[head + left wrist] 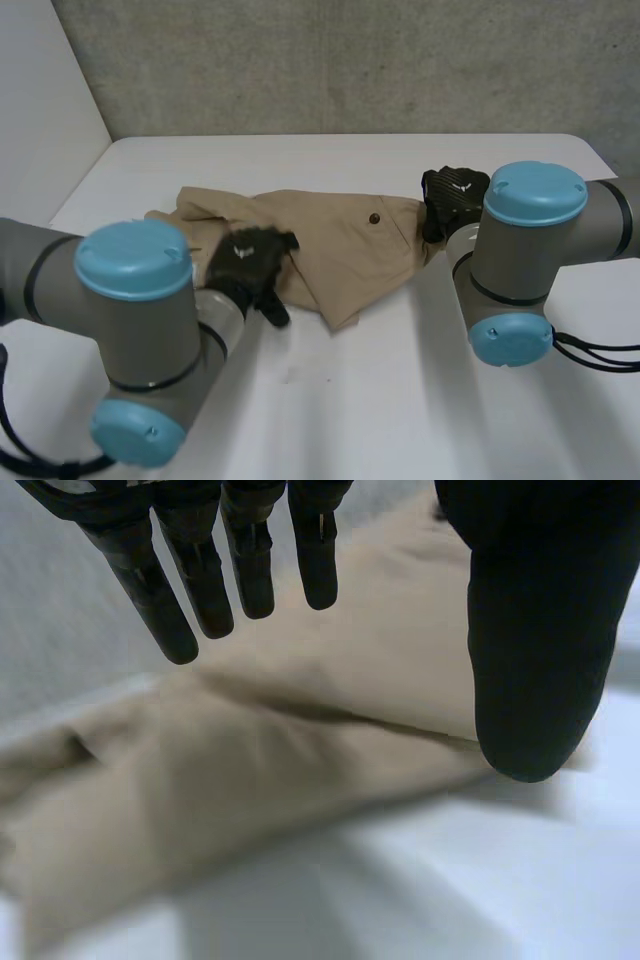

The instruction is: Fold the shorts.

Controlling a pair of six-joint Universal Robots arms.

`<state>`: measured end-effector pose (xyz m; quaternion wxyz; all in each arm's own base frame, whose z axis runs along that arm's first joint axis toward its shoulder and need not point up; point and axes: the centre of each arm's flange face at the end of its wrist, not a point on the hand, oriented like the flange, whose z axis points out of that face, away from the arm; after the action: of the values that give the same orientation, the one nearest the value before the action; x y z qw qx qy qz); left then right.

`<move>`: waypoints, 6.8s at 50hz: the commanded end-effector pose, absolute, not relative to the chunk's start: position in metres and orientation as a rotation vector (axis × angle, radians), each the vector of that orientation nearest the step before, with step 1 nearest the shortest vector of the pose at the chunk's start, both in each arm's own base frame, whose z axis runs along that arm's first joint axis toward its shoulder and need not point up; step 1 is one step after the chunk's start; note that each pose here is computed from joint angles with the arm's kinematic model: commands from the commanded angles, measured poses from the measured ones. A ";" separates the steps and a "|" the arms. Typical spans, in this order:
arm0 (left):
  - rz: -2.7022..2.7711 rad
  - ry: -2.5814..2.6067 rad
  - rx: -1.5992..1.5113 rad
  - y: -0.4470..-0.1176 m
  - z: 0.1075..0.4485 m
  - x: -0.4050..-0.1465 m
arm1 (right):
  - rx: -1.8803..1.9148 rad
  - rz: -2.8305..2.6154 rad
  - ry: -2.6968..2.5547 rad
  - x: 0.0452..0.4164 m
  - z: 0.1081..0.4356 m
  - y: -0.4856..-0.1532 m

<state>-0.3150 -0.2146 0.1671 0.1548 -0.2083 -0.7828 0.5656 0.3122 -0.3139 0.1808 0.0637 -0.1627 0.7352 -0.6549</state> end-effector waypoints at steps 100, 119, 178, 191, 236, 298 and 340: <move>1.558 -2.432 -0.961 -0.277 0.200 -0.279 | -0.998 -1.748 2.306 0.321 0.177 -0.268; 1.550 -2.470 -0.555 -0.209 0.189 -0.277 | -0.983 -1.784 2.283 0.314 0.197 -0.260; 1.772 -2.617 -0.406 -0.239 0.150 -0.238 | -1.019 -1.779 2.219 0.312 0.203 -0.257; 1.782 -2.538 -0.412 -0.250 0.162 -0.240 | -1.287 -1.610 2.130 0.277 0.242 -0.244; 2.725 -1.822 -0.634 -0.360 0.359 -0.270 | -1.034 -2.628 1.524 0.342 0.338 -0.284; 1.758 -2.500 -0.999 -0.201 0.150 -0.237 | -0.765 -1.492 2.325 0.233 0.164 -0.260; 1.604 -2.437 -0.671 -0.169 0.145 -0.250 | -0.677 -1.707 2.151 0.238 0.150 -0.268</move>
<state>-0.2418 -0.1738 0.1582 0.0717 -0.2035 -0.8065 0.5504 0.2350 -0.2618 0.1529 0.1057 -0.2887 0.7318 -0.6082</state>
